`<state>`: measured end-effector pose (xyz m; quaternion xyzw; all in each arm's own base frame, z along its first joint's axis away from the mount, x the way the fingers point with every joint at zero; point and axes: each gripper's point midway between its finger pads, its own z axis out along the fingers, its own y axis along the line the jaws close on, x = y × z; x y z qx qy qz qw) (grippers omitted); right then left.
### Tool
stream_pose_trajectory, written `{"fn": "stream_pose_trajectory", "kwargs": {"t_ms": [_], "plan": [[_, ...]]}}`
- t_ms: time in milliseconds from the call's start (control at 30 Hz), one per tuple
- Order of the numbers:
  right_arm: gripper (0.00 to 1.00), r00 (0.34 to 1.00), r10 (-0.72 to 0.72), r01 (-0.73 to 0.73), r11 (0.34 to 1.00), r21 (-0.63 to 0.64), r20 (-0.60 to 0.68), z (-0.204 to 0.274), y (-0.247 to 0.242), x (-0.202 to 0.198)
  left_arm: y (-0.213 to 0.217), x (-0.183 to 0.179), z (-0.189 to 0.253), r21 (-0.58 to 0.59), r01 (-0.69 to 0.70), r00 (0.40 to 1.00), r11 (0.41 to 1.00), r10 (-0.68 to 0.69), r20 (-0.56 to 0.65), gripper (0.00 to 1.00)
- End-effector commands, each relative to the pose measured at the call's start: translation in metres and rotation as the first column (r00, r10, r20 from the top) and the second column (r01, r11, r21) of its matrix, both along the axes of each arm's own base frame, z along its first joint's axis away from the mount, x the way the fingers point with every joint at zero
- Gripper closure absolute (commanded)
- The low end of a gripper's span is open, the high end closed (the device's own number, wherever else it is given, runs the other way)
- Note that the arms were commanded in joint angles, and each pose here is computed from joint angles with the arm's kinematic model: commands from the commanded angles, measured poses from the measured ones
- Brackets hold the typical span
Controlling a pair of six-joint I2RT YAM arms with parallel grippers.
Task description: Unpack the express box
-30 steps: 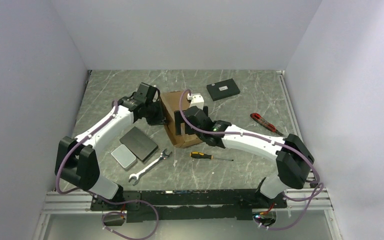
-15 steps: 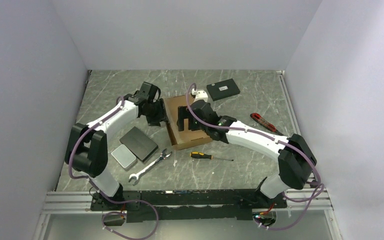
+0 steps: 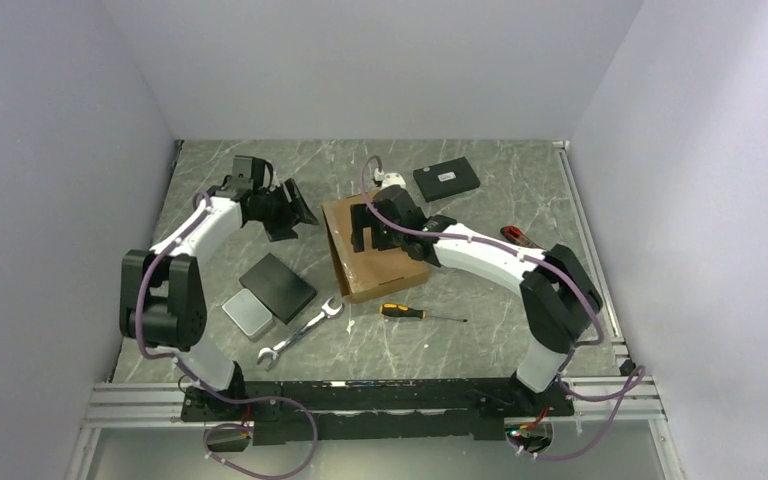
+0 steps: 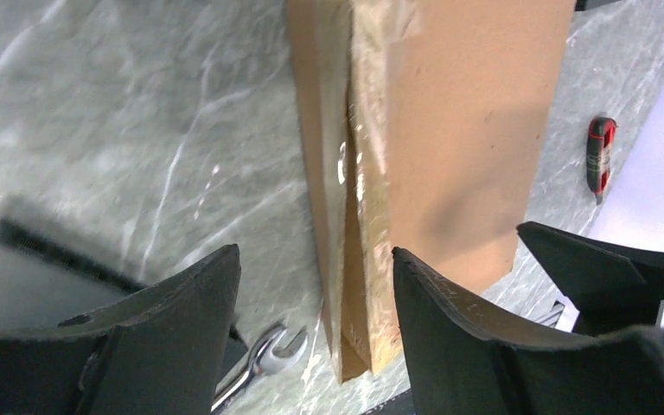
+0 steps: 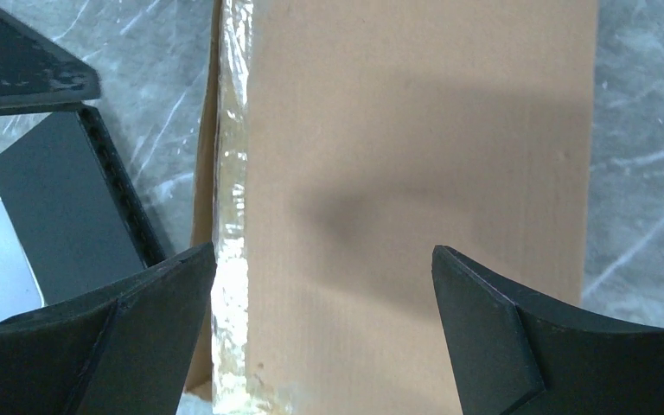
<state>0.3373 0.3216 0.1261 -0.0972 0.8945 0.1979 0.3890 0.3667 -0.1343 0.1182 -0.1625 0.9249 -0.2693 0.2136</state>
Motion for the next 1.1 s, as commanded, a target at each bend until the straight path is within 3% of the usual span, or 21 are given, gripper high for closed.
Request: {"fn": "stream_pose_trajectory", "kwargs": {"t_ms": [0, 100, 267, 333, 600, 900, 1067], "plan": [[0.02, 0.997, 0.054, -0.055, 0.998, 0.009, 0.056, 0.022, 0.019, 0.024, -0.020, 0.027, 0.004, -0.053, 0.096, 0.993, 0.994, -0.092, 0.069, 0.30], [0.06, 0.997, 0.058, -0.057, 0.998, -0.014, 0.057, 0.017, 0.020, 0.036, -0.020, 0.038, -0.005, -0.046, 0.094, 0.994, 0.995, -0.091, 0.062, 0.30], [0.18, 0.997, 0.064, -0.063, 0.998, -0.013, 0.033, 0.004, 0.020, 0.047, -0.021, 0.054, -0.013, -0.038, 0.072, 0.996, 0.997, -0.070, 0.059, 0.47], [0.21, 0.998, 0.061, -0.061, 0.998, -0.014, 0.026, 0.000, 0.019, 0.049, -0.020, 0.058, -0.017, -0.025, 0.070, 0.996, 0.997, -0.068, 0.053, 0.50], [0.22, 0.998, 0.059, -0.059, 0.998, -0.026, 0.003, -0.013, 0.017, 0.050, -0.023, 0.065, -0.032, 0.006, 0.065, 0.997, 0.998, -0.065, 0.036, 0.40], [0.23, 0.999, 0.048, -0.048, 0.998, -0.027, -0.007, -0.017, 0.014, 0.052, -0.012, 0.069, -0.058, 0.094, 0.040, 0.999, 0.995, -0.038, -0.022, 0.51], [0.24, 0.999, -0.012, 0.011, 0.999, -0.033, -0.035, -0.024, 0.006, 0.054, 0.001, 0.069, -0.076, 0.247, -0.005, 0.996, 0.969, 0.026, -0.083, 0.59]]}}
